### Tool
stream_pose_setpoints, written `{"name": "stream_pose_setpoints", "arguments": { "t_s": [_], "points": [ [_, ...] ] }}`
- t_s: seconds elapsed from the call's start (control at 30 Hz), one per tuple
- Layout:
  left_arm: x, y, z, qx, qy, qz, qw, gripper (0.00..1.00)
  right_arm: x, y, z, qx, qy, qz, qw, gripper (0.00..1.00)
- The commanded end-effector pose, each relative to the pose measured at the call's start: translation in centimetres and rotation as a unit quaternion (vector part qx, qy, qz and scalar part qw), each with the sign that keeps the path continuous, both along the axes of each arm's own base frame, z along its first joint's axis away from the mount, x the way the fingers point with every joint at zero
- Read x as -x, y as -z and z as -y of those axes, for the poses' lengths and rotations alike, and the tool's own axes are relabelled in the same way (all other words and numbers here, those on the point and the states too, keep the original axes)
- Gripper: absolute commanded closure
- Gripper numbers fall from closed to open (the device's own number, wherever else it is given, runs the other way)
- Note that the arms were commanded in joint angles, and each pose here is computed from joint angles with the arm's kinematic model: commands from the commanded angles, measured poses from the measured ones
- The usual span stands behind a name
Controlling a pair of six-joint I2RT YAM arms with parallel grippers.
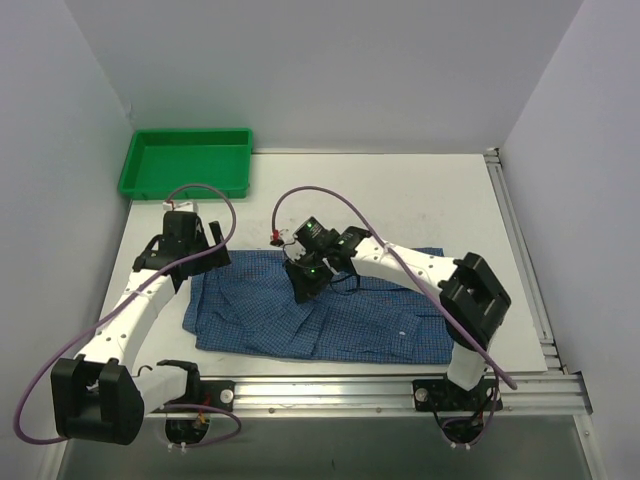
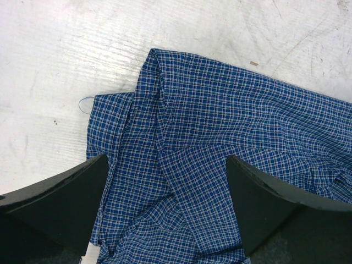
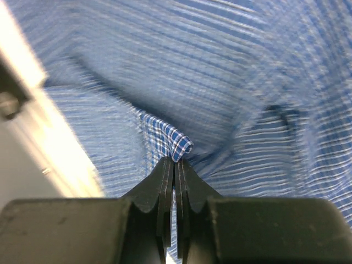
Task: Fold and stack the long sleeve shirts
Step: Fold the shirt
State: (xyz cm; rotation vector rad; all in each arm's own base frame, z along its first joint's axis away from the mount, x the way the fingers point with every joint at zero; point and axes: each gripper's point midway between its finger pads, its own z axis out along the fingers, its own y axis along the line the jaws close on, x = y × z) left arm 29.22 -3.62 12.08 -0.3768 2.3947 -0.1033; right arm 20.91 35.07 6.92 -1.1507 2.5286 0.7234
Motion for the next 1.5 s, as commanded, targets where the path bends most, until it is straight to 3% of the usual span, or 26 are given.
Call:
{"name": "stream_pose_setpoints", "arguments": {
  "t_s": [0.0,0.27,0.53,0.73,0.83,0.97,1.1,1.27,1.47],
  "points": [
    [-1.0,-0.9,0.4,0.004,0.010,0.023,1.000,0.03,2.9,-6.9,-2.0,-0.066,-0.046,0.023,0.996,1.00],
    [-1.0,-0.9,0.3,0.011,0.008,0.024,1.000,0.02,9.3,-12.6,-6.1,-0.130,-0.126,0.022,0.983,1.00],
    [-1.0,-1.0,0.8,0.020,0.019,0.027,0.999,0.03,14.5,-20.0,-10.1,-0.215,-0.206,0.031,0.954,1.00],
    [-0.9,-0.7,1.3,0.028,0.031,0.025,0.999,0.03,14.6,-21.4,-11.5,-0.225,-0.206,0.046,0.951,1.00],
    [-0.9,-0.8,1.3,0.028,0.034,0.026,0.999,0.03,12.0,-21.1,-10.8,-0.208,-0.155,0.076,0.963,1.00],
    [-0.8,-0.7,1.6,0.032,0.042,0.028,0.998,0.03,5.8,-20.2,-7.7,-0.175,-0.028,0.097,0.979,1.00],
    [-0.9,-0.7,2.5,0.046,0.061,0.028,0.997,0.03,-2.3,-19.3,-0.3,-0.137,0.151,0.127,0.971,1.00],
    [-0.8,-0.3,4.1,0.069,0.099,0.021,0.993,0.03,-5.9,-14.2,7.5,-0.085,0.304,0.077,0.946,1.00],
    [-0.4,0.3,6.2,0.092,0.143,0.005,0.985,0.03,-5.6,-8.1,13.1,-0.015,0.377,0.042,0.925,1.00]
  ]
}}
